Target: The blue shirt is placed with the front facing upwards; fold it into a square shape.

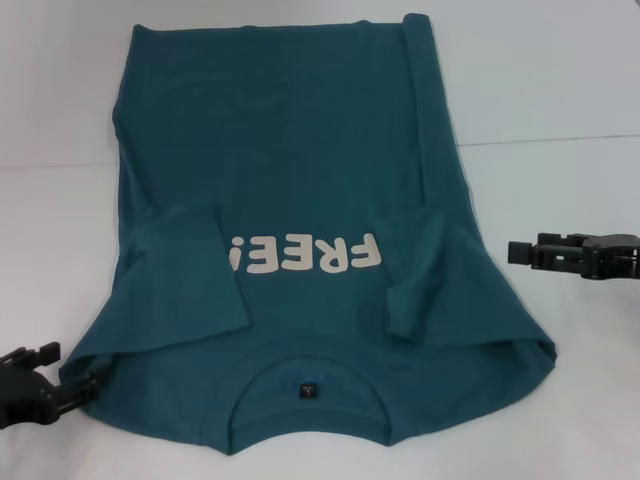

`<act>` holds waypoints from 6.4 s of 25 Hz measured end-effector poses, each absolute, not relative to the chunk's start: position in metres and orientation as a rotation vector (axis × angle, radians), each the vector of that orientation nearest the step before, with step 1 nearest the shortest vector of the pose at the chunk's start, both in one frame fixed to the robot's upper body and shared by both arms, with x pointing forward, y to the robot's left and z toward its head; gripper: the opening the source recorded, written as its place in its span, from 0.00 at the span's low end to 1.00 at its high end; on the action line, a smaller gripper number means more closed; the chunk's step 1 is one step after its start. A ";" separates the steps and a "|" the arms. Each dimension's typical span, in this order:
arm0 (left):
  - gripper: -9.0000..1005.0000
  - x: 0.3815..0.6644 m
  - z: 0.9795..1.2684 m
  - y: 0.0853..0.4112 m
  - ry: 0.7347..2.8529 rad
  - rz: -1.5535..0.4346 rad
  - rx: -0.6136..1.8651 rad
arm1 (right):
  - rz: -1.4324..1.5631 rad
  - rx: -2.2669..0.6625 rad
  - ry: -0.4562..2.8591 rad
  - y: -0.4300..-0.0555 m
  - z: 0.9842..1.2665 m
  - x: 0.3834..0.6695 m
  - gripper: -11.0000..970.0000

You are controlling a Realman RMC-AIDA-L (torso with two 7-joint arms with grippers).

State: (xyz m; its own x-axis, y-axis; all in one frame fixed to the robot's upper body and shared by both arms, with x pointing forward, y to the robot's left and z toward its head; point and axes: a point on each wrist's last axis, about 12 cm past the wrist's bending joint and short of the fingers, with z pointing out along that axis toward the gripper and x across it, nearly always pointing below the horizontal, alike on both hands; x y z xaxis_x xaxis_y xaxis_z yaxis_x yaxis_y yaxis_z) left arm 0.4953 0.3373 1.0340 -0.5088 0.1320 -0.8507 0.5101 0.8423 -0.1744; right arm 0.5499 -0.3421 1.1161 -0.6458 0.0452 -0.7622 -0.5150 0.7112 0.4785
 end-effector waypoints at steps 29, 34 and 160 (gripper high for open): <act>0.27 0.508 1.027 0.337 2.154 -0.442 0.452 | 0.940 -0.348 2.120 -0.337 1.121 0.551 0.84; 0.17 0.508 1.028 0.336 2.151 -0.453 0.453 | 0.949 -0.331 2.124 -0.341 1.123 0.551 0.84; 0.04 0.506 1.063 0.355 2.128 -0.717 0.438 | 0.721 -0.299 2.682 -0.352 1.119 0.534 0.05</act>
